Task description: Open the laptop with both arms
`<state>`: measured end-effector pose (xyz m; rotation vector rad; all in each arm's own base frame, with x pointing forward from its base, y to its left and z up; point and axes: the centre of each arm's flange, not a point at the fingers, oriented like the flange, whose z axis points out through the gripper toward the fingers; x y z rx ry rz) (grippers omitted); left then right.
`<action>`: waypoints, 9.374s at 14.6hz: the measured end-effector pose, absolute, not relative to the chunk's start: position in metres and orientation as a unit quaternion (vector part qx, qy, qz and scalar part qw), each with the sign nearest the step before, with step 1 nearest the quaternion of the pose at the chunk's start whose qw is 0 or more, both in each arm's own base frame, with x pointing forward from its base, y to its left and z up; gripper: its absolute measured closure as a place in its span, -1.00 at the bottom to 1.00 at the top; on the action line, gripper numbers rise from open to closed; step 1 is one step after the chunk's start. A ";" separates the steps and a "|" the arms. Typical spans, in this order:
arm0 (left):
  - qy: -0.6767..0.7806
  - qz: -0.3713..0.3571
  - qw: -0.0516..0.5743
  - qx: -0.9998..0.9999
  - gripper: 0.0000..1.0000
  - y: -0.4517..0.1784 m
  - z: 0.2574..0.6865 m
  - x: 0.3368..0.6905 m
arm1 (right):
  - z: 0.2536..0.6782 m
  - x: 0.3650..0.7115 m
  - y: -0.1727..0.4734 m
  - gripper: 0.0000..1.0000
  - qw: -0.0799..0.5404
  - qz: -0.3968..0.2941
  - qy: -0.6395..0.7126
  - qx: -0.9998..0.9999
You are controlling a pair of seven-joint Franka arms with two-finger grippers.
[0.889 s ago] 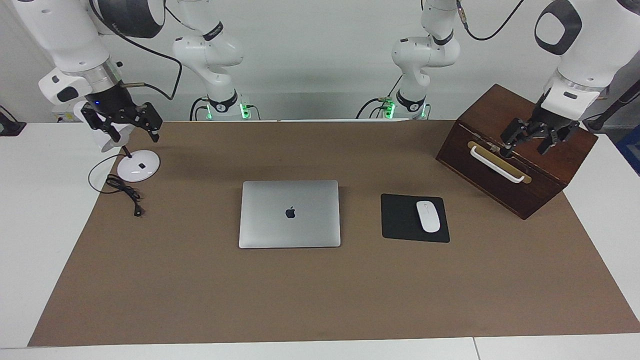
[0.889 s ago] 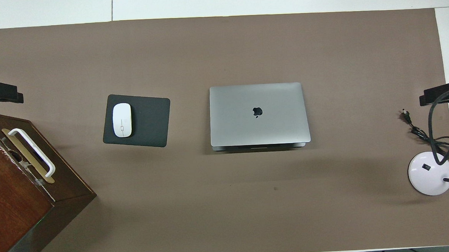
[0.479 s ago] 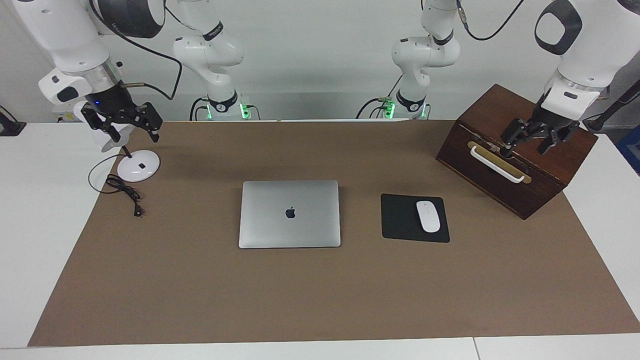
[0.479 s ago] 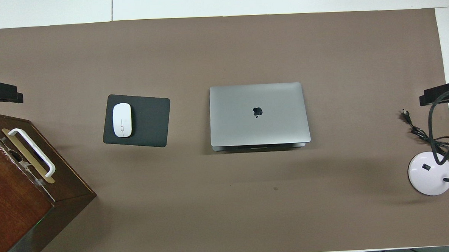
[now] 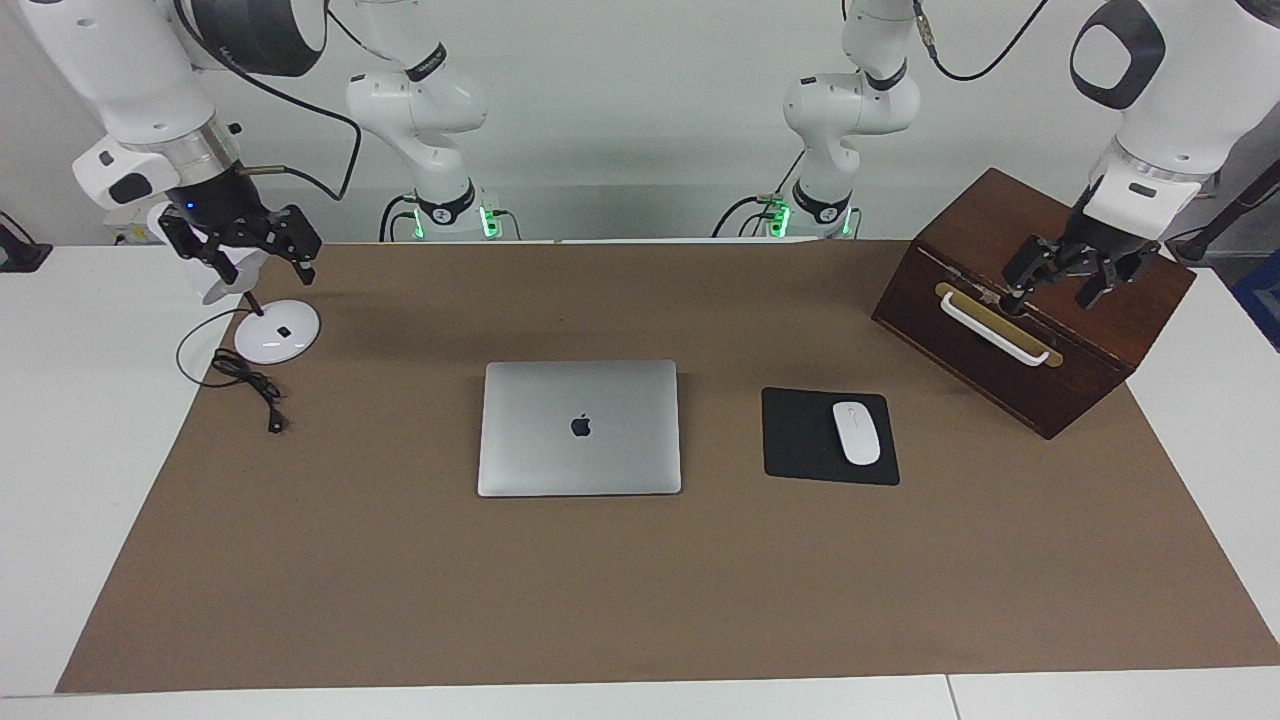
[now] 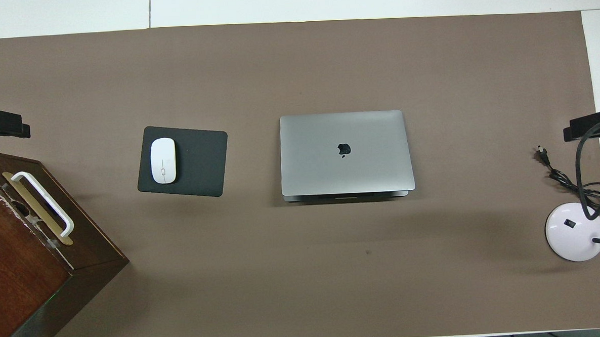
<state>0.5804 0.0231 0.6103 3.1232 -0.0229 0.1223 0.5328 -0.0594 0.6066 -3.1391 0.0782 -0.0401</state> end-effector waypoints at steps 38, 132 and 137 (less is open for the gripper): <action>0.051 0.118 0.012 0.992 0.98 0.032 0.618 0.586 | 0.528 0.515 -0.022 -1.00 0.120 -0.059 0.149 -0.980; -0.214 0.324 0.137 0.911 0.98 -0.340 0.268 0.384 | 0.333 0.447 0.235 -1.00 0.303 -0.105 0.507 -0.800; -0.214 0.324 0.137 0.911 0.98 -0.340 0.267 0.384 | 0.337 0.454 0.241 -1.00 0.310 -0.091 0.500 -0.804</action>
